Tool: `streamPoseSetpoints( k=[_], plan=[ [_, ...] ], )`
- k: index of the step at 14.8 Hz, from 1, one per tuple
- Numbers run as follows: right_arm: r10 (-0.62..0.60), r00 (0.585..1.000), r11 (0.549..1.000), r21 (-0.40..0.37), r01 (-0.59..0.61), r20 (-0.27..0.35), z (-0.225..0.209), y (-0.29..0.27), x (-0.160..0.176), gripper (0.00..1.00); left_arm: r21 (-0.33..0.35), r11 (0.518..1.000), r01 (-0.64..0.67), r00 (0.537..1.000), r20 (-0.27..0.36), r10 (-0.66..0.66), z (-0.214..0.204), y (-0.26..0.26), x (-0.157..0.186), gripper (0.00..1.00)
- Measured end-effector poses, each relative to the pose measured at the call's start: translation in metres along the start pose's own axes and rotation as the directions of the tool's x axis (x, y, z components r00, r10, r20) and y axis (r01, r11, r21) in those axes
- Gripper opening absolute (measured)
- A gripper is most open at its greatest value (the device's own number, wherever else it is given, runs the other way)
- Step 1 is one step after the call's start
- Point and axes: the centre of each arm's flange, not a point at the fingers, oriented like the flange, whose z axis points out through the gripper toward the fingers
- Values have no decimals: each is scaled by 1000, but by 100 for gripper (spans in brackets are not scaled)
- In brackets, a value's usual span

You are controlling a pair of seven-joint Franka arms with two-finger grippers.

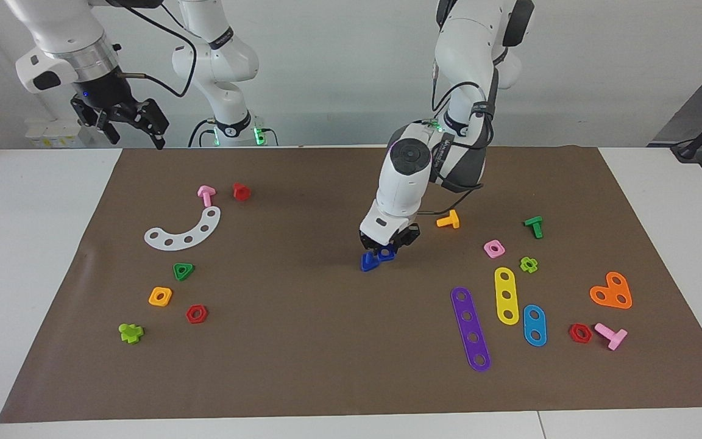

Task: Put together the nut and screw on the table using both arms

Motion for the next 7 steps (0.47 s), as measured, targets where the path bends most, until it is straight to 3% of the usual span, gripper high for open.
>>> streamPoseSetpoints(
  k=[7],
  plan=[
    [-5,1000,1000,-1,5,-2,8,-7,7,100,-21,1000,22,1000,21,-22,6,15,-8,48]
  ],
)
